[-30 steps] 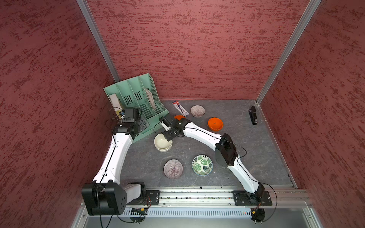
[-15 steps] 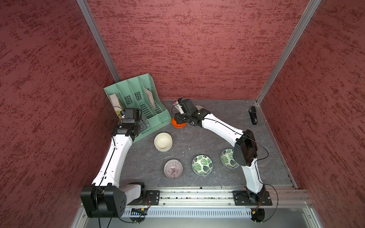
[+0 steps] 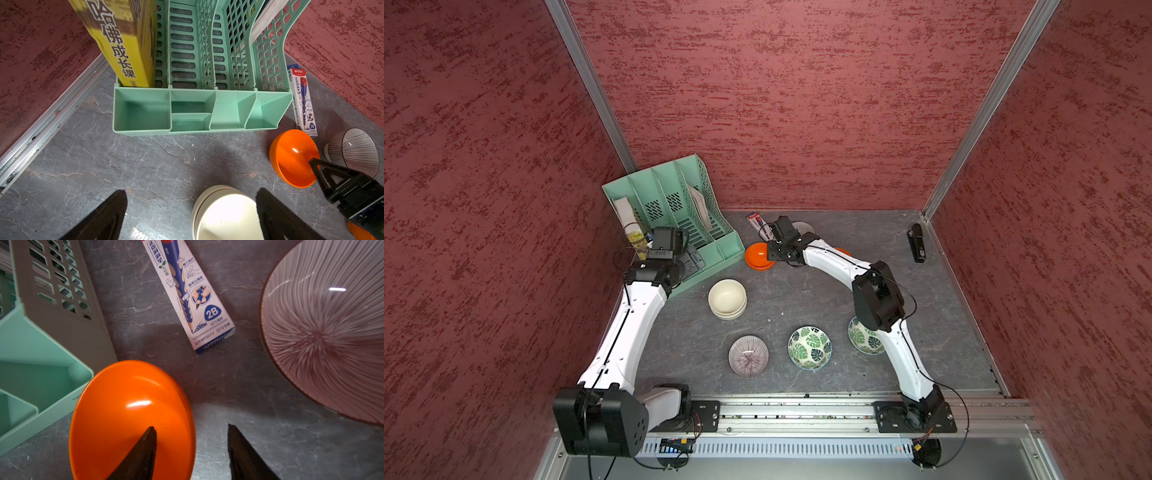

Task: Stack the bowls
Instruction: Move the bowl to the center of the board.

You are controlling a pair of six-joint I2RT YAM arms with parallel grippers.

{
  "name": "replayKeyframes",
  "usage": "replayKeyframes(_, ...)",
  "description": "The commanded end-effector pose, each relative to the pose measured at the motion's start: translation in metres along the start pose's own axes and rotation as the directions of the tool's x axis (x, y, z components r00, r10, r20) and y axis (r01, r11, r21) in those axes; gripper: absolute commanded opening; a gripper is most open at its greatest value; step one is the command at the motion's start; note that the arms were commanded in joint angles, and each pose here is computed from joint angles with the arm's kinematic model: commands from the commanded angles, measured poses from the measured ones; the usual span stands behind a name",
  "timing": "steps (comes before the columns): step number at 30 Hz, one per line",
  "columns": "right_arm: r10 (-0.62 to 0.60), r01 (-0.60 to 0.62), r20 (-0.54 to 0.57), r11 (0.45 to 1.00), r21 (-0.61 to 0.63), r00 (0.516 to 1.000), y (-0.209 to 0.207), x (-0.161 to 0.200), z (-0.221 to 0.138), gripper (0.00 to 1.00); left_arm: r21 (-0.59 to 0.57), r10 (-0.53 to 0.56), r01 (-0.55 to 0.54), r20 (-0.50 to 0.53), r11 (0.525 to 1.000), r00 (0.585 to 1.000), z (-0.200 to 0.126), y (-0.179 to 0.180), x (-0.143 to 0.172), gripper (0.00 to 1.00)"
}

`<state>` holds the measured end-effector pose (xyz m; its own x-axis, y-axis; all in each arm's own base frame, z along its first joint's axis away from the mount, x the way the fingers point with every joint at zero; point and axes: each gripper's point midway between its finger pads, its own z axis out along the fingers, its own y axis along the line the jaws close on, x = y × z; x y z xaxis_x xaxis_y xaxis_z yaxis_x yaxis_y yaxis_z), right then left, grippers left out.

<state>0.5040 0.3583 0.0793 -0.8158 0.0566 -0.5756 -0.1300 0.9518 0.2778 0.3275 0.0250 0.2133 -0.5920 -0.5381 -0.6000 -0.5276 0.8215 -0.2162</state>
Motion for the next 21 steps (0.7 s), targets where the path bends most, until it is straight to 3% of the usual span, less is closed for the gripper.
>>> replayKeyframes(1, 0.047, -0.046, 0.056, 0.999, -0.025, 0.997, 0.007, -0.021, -0.002, 0.55, 0.008, 0.011, -0.012, 0.012, 1.0, 1.0, 0.003, -0.003, -0.002, 1.0)
replayKeyframes(9, 0.072, -0.071, 0.021, 0.997, -0.04, 0.997, 0.001, -0.014, 0.017, 0.34, 0.011, 0.013, -0.013, 0.016, 1.0, 1.0, 0.002, -0.004, -0.003, 1.0)
replayKeyframes(16, 0.076, -0.076, 0.003, 0.996, -0.036, 0.997, -0.005, -0.011, 0.022, 0.27, 0.01, 0.016, -0.016, 0.024, 1.0, 1.0, 0.0, -0.004, -0.005, 1.0)
replayKeyframes(21, 0.076, -0.076, -0.003, 0.996, -0.047, 0.997, -0.006, -0.008, 0.024, 0.1, 0.012, 0.011, -0.012, 0.018, 1.0, 1.0, 0.003, -0.004, -0.003, 1.0)
